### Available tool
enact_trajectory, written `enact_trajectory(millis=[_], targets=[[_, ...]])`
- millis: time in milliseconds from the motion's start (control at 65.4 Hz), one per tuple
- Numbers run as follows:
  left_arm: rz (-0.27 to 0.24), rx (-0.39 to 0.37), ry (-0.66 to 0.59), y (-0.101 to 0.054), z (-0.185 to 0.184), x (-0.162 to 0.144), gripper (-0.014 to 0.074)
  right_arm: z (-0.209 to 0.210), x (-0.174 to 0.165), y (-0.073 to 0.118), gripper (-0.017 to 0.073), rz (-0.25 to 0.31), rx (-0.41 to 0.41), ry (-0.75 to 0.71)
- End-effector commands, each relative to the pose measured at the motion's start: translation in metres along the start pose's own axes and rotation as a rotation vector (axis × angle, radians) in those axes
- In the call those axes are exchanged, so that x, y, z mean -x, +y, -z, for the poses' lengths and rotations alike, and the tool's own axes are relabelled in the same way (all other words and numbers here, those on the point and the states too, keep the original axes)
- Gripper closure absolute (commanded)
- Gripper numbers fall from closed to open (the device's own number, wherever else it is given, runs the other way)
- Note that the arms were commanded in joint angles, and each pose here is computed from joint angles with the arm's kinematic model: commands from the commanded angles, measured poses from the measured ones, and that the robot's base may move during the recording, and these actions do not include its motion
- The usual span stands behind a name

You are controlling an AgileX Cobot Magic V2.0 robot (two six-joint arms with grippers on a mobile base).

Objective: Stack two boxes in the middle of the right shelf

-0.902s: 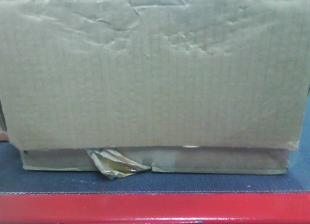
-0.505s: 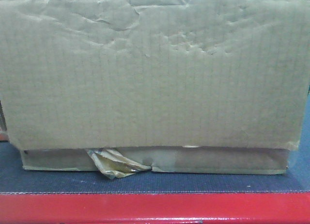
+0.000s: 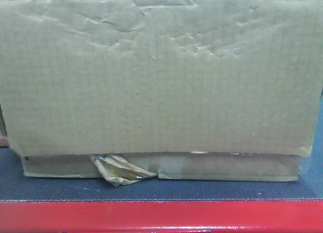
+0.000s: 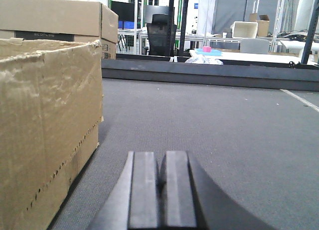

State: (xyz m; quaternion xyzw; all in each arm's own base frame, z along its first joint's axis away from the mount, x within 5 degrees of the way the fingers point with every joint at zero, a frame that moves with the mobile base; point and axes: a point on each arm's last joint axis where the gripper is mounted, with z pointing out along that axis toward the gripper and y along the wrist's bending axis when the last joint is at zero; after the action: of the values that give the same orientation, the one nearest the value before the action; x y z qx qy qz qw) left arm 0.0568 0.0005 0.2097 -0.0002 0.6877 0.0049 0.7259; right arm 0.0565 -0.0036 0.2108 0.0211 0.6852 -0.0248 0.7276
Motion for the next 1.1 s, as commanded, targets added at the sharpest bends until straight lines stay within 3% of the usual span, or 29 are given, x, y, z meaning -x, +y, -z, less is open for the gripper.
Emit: enact_trajectory(millis=[0, 153, 520, 673, 750, 887, 1086], targets=[[-0.004, 0.0, -0.038, 0.0, 0.001, 0.004, 0.0704, 0.0, 0.002, 0.0, 0.0724, 0.01, -0.007, -0.021], [-0.004, 0.002, -0.025, 0.0, 0.001, 0.006, 0.0704, 0.0, 0.002, 0.0, 0.0724, 0.01, -0.007, -0.021], [0.003, 0.038, 0.146, 0.004, 0.009, 0.108, 0.0704, 0.0, 0.002, 0.0, 0.0724, 0.01, -0.007, -0.021], [0.004, 0.052, 0.401, 0.006, -0.023, 0.136, 0.0704, 0.0, 0.002, 0.0, 0.0724, 0.01, -0.007, -0.021], [0.01, 0.051, 0.47, 0.005, -0.042, 0.148, 0.0704, 0.0, 0.002, 0.0, 0.0724, 0.01, -0.007, -0.021], [0.02, 0.044, 0.465, 0.005, -0.076, 0.172, 0.0704, 0.0, 0.002, 0.0, 0.0724, 0.01, -0.007, -0.021], [0.022, 0.034, 0.363, 0.004, -0.109, 0.193, 0.0704, 0.0, 0.002, 0.0, 0.0724, 0.01, -0.007, -0.021]])
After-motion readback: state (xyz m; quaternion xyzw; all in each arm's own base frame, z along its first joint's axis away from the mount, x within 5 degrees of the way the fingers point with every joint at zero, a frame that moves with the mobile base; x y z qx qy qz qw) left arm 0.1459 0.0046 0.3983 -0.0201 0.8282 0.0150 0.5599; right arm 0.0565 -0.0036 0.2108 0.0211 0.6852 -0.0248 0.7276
